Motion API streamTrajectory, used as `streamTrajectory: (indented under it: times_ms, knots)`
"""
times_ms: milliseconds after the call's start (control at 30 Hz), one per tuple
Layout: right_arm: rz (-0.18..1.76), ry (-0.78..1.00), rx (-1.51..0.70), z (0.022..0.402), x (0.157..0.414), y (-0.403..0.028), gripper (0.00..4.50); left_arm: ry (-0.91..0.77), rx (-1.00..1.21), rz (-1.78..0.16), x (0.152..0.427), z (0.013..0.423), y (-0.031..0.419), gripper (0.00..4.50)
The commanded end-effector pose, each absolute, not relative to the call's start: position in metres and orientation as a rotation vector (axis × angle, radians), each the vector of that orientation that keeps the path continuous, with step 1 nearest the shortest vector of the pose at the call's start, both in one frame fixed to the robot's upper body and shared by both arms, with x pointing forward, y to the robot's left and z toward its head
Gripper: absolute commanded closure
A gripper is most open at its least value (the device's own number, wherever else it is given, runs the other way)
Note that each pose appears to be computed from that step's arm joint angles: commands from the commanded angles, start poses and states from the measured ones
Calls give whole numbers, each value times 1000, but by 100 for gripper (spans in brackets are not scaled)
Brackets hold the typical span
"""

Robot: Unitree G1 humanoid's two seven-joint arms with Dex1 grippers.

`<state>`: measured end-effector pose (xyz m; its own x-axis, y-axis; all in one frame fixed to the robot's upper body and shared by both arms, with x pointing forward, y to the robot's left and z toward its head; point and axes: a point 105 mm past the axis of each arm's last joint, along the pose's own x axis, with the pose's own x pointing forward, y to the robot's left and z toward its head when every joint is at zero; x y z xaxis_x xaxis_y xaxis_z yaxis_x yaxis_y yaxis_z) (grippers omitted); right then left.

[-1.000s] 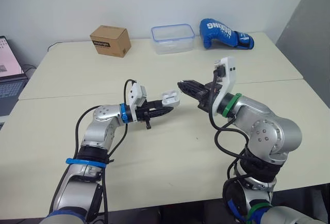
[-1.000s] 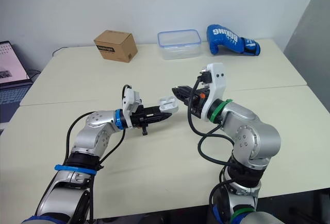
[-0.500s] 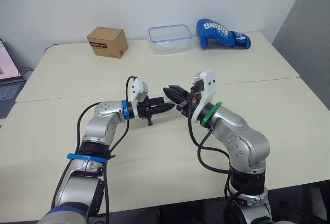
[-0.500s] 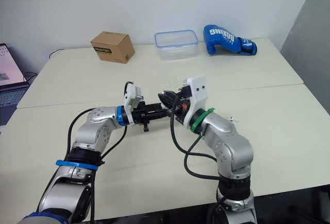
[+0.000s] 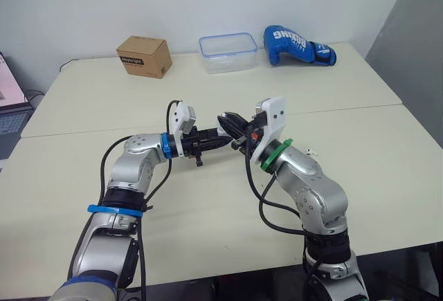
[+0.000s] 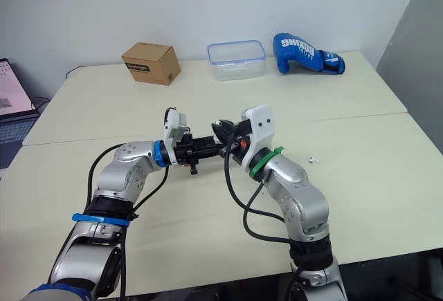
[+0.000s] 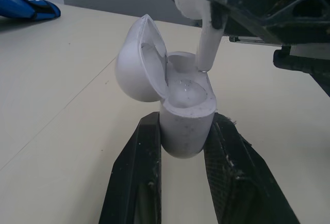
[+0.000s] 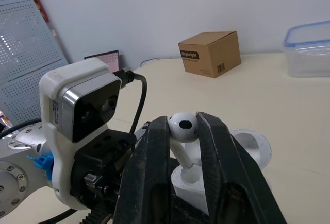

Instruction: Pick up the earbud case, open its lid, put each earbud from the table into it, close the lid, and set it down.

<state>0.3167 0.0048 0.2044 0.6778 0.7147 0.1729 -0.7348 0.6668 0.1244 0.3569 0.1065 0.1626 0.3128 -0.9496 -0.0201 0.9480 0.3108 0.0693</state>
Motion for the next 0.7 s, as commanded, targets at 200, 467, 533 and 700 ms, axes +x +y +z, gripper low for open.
streamTrajectory:
  times_ms: [200, 467, 533, 700]
  knots:
    - [817, -145, 186, 211, 314, 11, 412, -108, 87, -1262, 355, 187, 106, 374]
    - [809, -141, 174, 210, 315, 14, 412, -109, 93, -1271, 352, 187, 104, 374]
    - [806, -139, 168, 209, 316, 15, 412, -112, 91, -1270, 352, 188, 104, 374]
    - [787, -138, 150, 209, 316, 15, 412, -124, 73, -1255, 354, 193, 104, 374]
